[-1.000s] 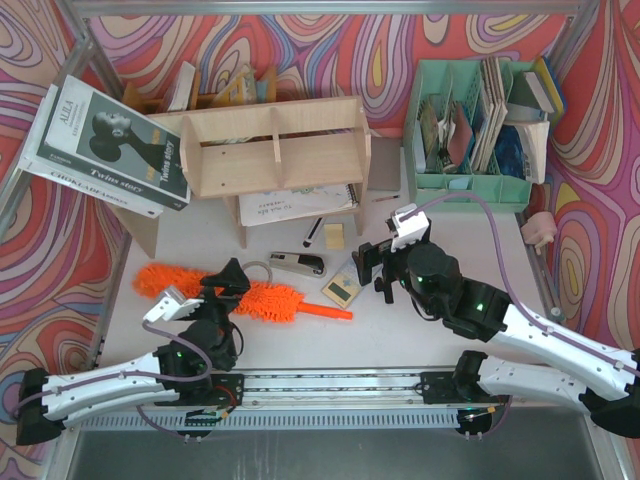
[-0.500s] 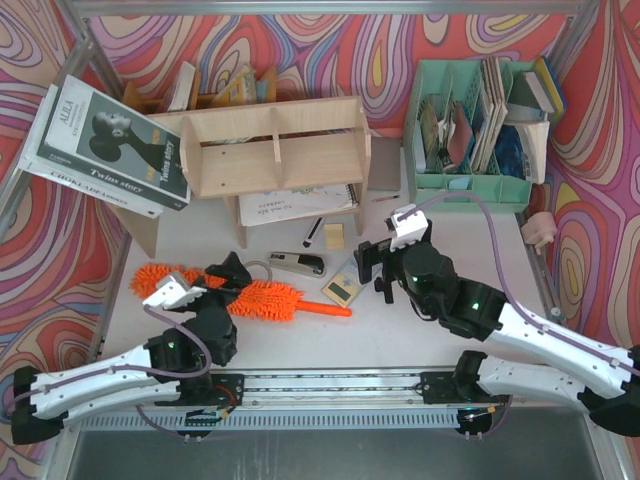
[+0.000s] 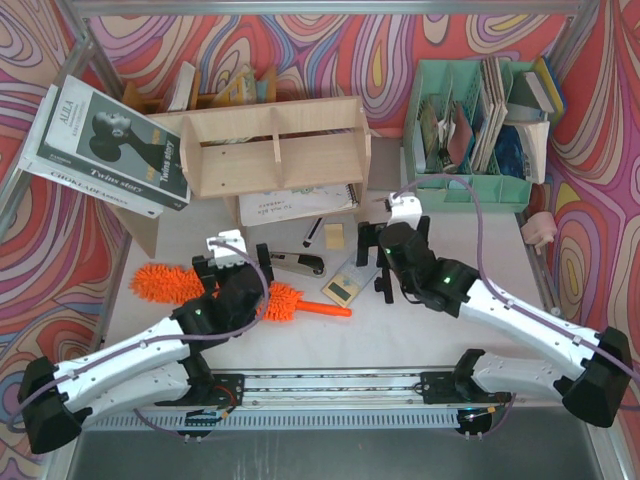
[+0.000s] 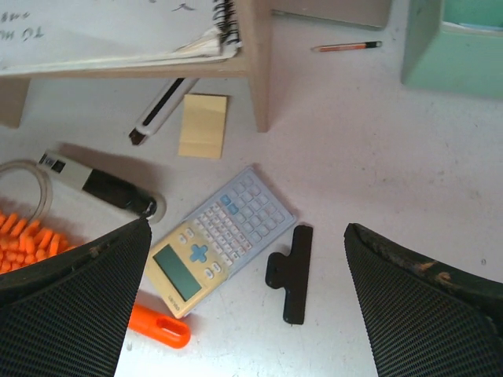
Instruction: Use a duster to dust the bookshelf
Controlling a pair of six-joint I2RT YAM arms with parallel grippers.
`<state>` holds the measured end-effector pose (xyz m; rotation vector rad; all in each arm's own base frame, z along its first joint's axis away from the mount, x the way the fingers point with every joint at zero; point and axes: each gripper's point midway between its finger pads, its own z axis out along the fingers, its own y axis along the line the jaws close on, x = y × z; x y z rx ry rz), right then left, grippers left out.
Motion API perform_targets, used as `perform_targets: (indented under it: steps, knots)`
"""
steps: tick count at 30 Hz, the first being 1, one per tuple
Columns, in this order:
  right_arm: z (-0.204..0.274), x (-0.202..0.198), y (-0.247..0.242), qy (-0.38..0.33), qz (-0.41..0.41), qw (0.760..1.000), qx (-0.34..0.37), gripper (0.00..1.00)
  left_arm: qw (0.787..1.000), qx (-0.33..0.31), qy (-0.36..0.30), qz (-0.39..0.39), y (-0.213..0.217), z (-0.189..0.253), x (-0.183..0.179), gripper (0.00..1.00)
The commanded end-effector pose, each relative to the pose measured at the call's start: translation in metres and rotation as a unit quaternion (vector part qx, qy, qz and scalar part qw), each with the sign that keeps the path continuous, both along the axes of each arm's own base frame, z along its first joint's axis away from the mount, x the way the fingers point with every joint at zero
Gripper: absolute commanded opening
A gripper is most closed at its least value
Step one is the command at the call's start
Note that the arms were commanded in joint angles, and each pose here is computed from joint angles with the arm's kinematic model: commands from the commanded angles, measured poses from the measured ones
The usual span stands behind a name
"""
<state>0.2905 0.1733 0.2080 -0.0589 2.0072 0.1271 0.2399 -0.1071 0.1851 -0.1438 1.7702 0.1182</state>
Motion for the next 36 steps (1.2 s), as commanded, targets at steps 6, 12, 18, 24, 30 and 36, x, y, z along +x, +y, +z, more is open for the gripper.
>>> perform_targets:
  steps: [6, 12, 18, 24, 30, 36]
  knots:
    - [-0.010, 0.012, -0.047, 0.022, -0.091, 0.994, 0.059, 0.99, 0.997, 0.052, 0.057, 0.023, 0.028, -0.006, 0.011, 0.98]
    - [-0.019, 0.024, -0.079, 0.019, -0.129, 0.989, 0.066, 0.99, 0.994, 0.043, 0.071, 0.076, 0.071, -0.038, 0.011, 0.99]
    - [-0.030, 0.039, -0.114, 0.014, -0.163, 0.986, 0.045, 0.99, 0.990, 0.062, 0.036, 0.126, 0.104, -0.041, 0.021, 0.98]
    - [-0.049, 0.054, -0.148, 0.022, -0.205, 0.978, 0.036, 0.99, 0.985, 0.092, 0.035, 0.144, 0.121, -0.053, 0.040, 0.99]
    - [-0.069, 0.065, -0.175, 0.017, -0.250, 0.968, 0.019, 0.99, 0.985, 0.117, 0.059, 0.116, 0.125, -0.081, 0.065, 0.98]
    - [-0.085, 0.069, -0.198, -0.003, -0.272, 0.962, -0.022, 0.99, 0.988, 0.112, 0.046, 0.091, 0.127, -0.092, 0.085, 0.98]
